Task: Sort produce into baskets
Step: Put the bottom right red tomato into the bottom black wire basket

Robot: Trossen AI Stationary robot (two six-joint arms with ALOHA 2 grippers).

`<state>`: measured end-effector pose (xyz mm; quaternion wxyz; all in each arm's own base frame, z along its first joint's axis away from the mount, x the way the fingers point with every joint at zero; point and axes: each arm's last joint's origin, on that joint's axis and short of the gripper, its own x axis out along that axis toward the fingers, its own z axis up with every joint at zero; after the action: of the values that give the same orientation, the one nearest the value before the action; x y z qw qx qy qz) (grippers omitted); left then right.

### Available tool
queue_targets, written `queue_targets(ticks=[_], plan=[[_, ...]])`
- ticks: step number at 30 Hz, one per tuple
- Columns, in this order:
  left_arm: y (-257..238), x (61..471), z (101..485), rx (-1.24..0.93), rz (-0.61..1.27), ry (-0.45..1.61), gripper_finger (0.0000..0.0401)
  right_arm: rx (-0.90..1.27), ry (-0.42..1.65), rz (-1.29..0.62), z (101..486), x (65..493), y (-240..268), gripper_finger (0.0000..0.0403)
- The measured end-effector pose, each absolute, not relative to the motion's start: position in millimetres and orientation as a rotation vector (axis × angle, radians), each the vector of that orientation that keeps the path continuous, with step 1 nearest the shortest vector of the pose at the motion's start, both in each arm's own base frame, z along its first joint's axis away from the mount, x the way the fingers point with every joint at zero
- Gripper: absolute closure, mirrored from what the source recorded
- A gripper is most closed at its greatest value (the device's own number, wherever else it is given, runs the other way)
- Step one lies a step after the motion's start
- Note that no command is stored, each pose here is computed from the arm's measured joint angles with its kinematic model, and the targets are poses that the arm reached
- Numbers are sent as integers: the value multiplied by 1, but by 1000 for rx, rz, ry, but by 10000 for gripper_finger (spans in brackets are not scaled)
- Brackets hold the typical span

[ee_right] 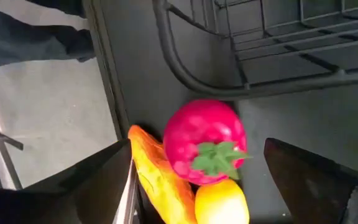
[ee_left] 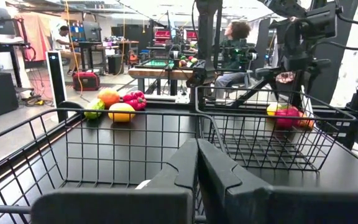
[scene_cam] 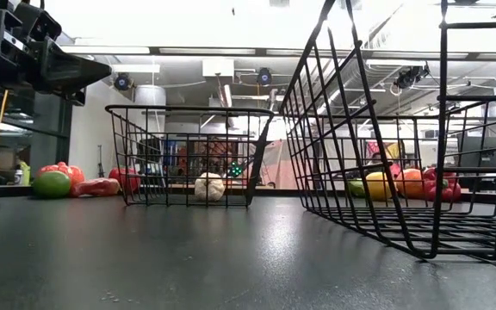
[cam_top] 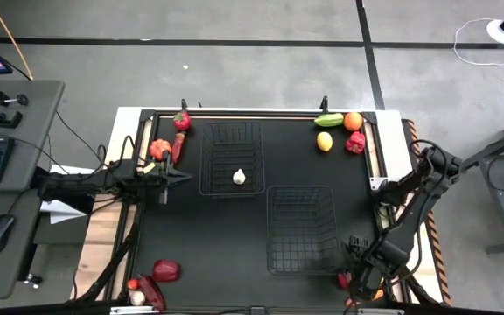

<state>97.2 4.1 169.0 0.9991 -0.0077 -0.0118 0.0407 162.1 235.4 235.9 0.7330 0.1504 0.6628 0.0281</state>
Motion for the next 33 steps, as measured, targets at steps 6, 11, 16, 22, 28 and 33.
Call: queue_targets(ticks=[6, 11, 16, 22, 28, 33], plan=[[4, 97, 169, -15, 82, -24, 401, 331, 1452, 58, 236, 163, 235, 43], [4, 97, 169, -15, 81, -23, 401, 337, 1455, 48, 236, 163, 235, 43], [4, 97, 169, -15, 81, -23, 401, 362, 1500, -89, 234, 158, 228, 30], [4, 97, 169, -15, 81, -24, 401, 346, 1506, -70, 234, 158, 228, 7], [4, 97, 169, -15, 81, -23, 401, 341, 1473, -84, 234, 156, 231, 9], [4, 97, 169, -15, 81, -23, 401, 443, 1501, -157, 234, 154, 232, 11]])
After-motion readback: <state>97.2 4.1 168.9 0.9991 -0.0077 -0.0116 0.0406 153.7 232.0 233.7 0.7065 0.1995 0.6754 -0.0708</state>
